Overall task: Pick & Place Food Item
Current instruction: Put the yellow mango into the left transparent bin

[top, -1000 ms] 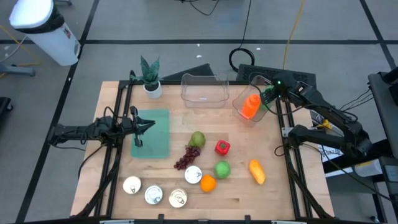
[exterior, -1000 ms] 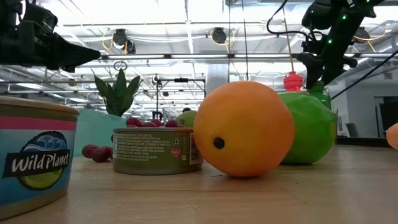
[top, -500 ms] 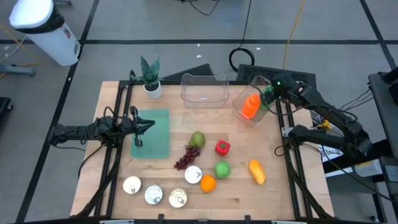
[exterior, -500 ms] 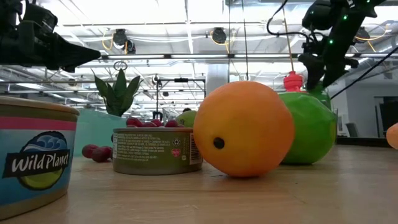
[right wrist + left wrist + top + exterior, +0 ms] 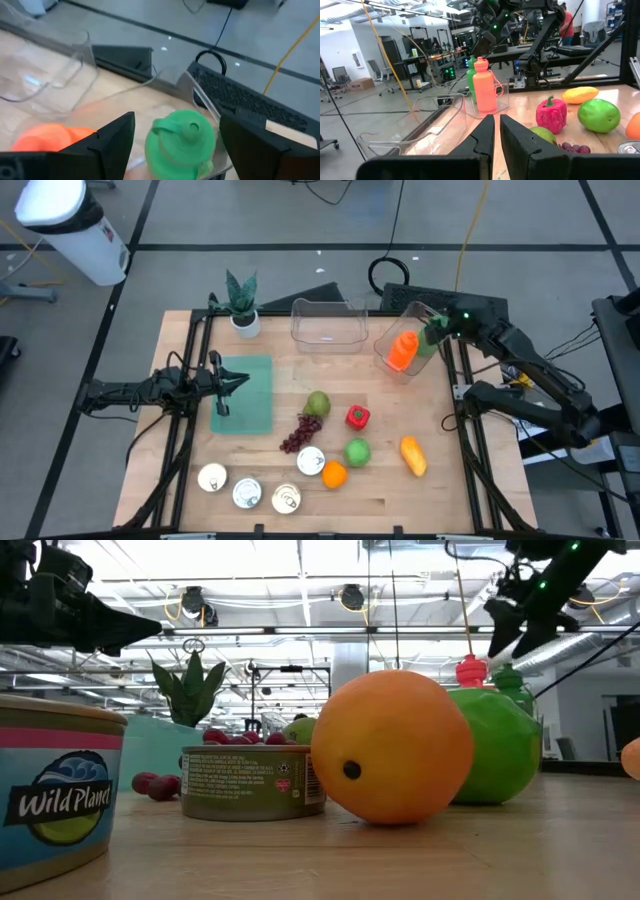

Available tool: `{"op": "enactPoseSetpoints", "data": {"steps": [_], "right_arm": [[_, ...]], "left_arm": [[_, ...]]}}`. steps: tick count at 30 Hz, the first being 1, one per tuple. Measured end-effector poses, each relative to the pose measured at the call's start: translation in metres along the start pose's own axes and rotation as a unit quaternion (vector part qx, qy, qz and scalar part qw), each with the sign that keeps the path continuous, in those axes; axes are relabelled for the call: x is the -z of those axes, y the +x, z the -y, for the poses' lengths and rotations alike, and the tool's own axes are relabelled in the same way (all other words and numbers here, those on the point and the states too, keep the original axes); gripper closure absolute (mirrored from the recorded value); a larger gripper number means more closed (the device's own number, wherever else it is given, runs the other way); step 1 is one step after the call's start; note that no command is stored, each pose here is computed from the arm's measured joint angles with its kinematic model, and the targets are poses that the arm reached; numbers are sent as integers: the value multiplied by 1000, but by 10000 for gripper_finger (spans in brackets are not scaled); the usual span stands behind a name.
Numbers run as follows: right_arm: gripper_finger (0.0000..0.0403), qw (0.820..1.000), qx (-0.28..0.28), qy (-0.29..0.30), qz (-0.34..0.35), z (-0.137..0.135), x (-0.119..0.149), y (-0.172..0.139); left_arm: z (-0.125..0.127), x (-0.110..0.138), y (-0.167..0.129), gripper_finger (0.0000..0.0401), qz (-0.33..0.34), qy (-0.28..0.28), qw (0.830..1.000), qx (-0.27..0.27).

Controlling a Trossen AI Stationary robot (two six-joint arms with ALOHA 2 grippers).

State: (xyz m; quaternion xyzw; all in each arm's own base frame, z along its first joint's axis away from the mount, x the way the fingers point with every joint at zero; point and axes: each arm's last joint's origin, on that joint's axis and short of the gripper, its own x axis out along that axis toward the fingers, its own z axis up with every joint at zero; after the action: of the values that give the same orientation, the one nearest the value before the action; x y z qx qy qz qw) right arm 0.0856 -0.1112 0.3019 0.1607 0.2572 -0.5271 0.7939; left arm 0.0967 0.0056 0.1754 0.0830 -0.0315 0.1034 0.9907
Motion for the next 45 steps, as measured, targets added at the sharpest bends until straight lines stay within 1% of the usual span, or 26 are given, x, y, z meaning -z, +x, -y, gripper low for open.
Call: {"op": "enactPoseSetpoints", "data": {"steps": [2, 6, 8, 10, 12, 14, 16, 18, 20, 23, 25, 27, 29, 33, 35, 37, 38, 40, 43, 45], "right_arm": [[130, 1000, -18, 2, 17, 0, -2, -9], [131, 993, -109, 2, 51, -3, -7, -32], [131, 982, -173, 5, 70, -5, -10, -45], [131, 964, -248, 16, 96, -8, -13, -58], [131, 936, -329, 20, 120, -10, -15, -71], [131, 898, -415, 16, 144, -13, -17, -85], [131, 856, -490, 6, 163, -14, -19, -97], [131, 817, -549, -9, 178, -15, -19, -109], [131, 779, -596, -27, 191, -16, -20, -119], [131, 734, -641, -56, 218, -17, -20, -128], [131, 711, -661, -69, 229, -21, -17, -126], [131, 689, -683, -70, 232, -27, -14, -121], [131, 662, -706, -66, 242, -34, -10, -116], [131, 594, -753, -58, 277, -51, 2, -103], [131, 555, -774, -59, 298, -60, 10, -98], [131, 519, -789, -67, 322, -69, 17, -96], [131, 505, -792, -72, 335, -73, 19, -96], [131, 489, -795, -81, 351, -83, 25, -96], [131, 479, -799, -101, 349, -105, 35, -97], [131, 479, -804, -109, 336, -122, 42, -100]], "left_arm": [[0, 0, 0, 359, 0, 0, 1000, 0], [0, 0, 0, 359, 0, 0, 1000, 0], [0, 0, 0, 359, 0, 0, 1000, 0], [0, 0, 0, 359, 0, 0, 1000, 0], [0, 0, 0, 359, 0, 0, 1000, 0], [0, 0, 0, 359, 0, 0, 1000, 0], [0, 0, 0, 359, 0, 0, 1000, 0], [0, 0, 0, 359, 0, 0, 1000, 0], [0, 0, 0, 359, 0, 0, 1000, 0], [0, 0, 0, 359, 0, 0, 1000, 0], [0, 0, 0, 359, 0, 0, 1000, 0], [0, 0, 0, 359, 0, 0, 1000, 0], [0, 0, 0, 359, 0, 0, 1000, 0], [0, 0, 0, 359, 0, 0, 1000, 0], [0, 0, 0, 359, 0, 0, 1000, 0], [0, 0, 0, 359, 0, 0, 1000, 0], [0, 0, 0, 359, 0, 0, 1000, 0], [0, 0, 0, 359, 0, 0, 1000, 0], [0, 0, 0, 359, 0, 0, 1000, 0], [0, 0, 0, 359, 0, 0, 1000, 0]]}}
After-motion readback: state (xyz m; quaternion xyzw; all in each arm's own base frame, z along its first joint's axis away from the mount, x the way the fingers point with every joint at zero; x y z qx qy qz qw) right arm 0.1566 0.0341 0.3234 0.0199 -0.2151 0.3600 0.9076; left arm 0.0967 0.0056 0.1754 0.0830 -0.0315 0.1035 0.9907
